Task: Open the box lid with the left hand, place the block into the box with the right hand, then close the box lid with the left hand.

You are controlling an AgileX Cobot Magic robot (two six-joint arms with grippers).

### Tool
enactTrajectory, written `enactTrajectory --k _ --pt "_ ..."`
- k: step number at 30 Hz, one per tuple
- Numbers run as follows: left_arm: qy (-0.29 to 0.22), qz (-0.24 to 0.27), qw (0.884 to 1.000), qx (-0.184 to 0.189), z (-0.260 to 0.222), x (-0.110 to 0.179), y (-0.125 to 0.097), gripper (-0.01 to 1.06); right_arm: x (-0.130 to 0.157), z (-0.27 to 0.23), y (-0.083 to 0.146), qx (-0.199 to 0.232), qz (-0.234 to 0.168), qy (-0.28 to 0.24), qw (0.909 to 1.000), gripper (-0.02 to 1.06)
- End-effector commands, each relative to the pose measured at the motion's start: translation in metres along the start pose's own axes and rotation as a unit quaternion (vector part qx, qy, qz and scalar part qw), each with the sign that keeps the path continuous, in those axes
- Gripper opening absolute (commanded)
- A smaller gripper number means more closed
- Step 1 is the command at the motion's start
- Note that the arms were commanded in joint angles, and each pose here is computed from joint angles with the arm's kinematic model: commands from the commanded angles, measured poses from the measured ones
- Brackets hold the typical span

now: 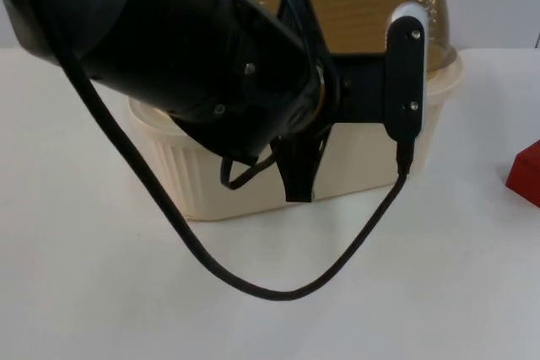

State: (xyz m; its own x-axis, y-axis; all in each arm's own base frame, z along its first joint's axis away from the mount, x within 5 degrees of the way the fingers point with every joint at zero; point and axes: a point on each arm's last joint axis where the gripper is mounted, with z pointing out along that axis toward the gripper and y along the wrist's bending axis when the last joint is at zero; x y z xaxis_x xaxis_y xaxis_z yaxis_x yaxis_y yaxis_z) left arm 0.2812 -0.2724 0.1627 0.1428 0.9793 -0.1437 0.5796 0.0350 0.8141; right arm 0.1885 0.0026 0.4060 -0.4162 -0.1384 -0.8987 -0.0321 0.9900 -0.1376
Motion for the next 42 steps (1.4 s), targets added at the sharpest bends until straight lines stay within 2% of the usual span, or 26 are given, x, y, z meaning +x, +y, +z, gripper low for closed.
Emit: enactTrajectory --k 1,5,12,20,24,29,39,42 --pt "0.010 -0.004 1.000 -0.010 0.000 0.002 0.004 0.00 -0.003 -0.002 0.000 0.000 -0.002 -0.010 0.9999 1.05" --pt "0.013 0.012 0.999 -0.027 0.000 0.002 0.007 0.00 -0.003 -0.002 0.000 0.000 -0.002 -0.009 1.0000 1.05" --pt "0.011 -0.001 0.999 -0.040 0.004 0.004 0.022 0.00 -0.003 -0.002 0.000 0.000 -0.002 -0.008 1.0000 1.05" --pt "0.022 -0.018 0.997 -0.072 0.011 0.014 0.052 0.00 -0.003 -0.002 0.000 0.000 -0.002 -0.008 1.0000 1.05" --pt "0.027 -0.027 0.995 -0.096 0.015 0.019 0.075 0.00 -0.003 -0.002 0.000 0.000 -0.002 -0.008 1.0000 1.05" --pt "0.033 -0.038 0.993 -0.107 0.017 0.026 0.087 0.00 -0.003 -0.002 0.000 0.000 -0.002 -0.008 1.0000 1.05" --pt "0.042 -0.044 0.992 -0.113 0.019 0.033 0.092 0.00 -0.003 -0.002 0.000 0.000 -0.002 -0.007 1.0000 1.05" --pt "0.036 -0.049 0.992 -0.108 0.016 0.027 0.089 0.00 -0.002 -0.002 0.000 0.000 -0.002 -0.003 1.0000 1.05"
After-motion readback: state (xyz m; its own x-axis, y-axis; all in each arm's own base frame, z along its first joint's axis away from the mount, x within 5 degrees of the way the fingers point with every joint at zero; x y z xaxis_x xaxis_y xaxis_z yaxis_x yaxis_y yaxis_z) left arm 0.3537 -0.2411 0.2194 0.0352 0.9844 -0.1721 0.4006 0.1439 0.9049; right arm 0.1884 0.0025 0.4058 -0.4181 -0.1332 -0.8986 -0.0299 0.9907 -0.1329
